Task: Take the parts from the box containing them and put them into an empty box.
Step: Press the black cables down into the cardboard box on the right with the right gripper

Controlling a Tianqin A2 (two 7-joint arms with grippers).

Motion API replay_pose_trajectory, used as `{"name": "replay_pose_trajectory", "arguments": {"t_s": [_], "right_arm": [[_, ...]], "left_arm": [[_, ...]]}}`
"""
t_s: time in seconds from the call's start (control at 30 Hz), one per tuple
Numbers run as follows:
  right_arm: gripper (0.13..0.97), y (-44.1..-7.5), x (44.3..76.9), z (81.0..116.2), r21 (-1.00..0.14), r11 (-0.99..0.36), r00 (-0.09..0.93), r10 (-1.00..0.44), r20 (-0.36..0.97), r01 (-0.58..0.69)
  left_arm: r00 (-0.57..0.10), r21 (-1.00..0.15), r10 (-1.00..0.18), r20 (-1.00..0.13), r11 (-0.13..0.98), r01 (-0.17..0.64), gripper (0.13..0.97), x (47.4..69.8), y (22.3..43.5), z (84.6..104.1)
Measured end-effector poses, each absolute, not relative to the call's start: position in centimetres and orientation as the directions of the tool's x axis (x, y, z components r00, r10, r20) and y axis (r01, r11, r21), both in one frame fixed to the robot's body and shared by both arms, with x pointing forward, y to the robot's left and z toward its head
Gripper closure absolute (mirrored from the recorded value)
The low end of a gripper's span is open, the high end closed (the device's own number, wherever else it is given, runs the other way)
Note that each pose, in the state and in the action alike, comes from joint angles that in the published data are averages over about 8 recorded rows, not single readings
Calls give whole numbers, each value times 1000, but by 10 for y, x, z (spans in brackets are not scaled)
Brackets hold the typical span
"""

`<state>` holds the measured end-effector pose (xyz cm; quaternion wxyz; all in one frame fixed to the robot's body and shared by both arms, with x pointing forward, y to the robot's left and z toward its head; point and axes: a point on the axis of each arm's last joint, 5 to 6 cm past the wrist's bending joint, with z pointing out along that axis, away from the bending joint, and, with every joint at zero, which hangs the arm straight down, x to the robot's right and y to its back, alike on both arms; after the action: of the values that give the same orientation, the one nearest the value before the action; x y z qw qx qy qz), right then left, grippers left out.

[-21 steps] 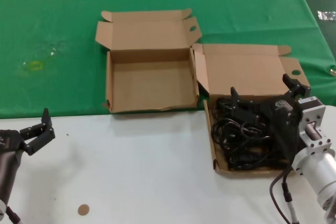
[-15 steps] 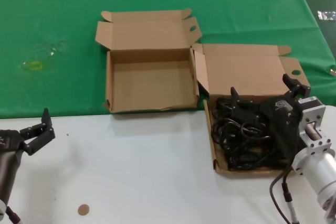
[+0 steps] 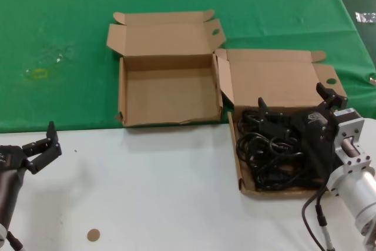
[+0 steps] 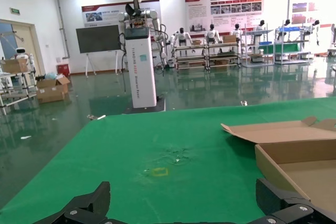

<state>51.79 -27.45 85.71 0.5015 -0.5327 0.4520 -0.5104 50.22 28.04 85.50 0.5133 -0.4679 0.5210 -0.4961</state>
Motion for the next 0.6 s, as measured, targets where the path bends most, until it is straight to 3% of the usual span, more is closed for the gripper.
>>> {"name": "replay_pose_trajectory", "arguments": {"t_s": [0.6], "right_arm": [[130,-275,518,857,-996,-88,70,-993,90,30]], "left_arm": [[-35,-997,-997,-71,70,22,132,502,280,855]]}}
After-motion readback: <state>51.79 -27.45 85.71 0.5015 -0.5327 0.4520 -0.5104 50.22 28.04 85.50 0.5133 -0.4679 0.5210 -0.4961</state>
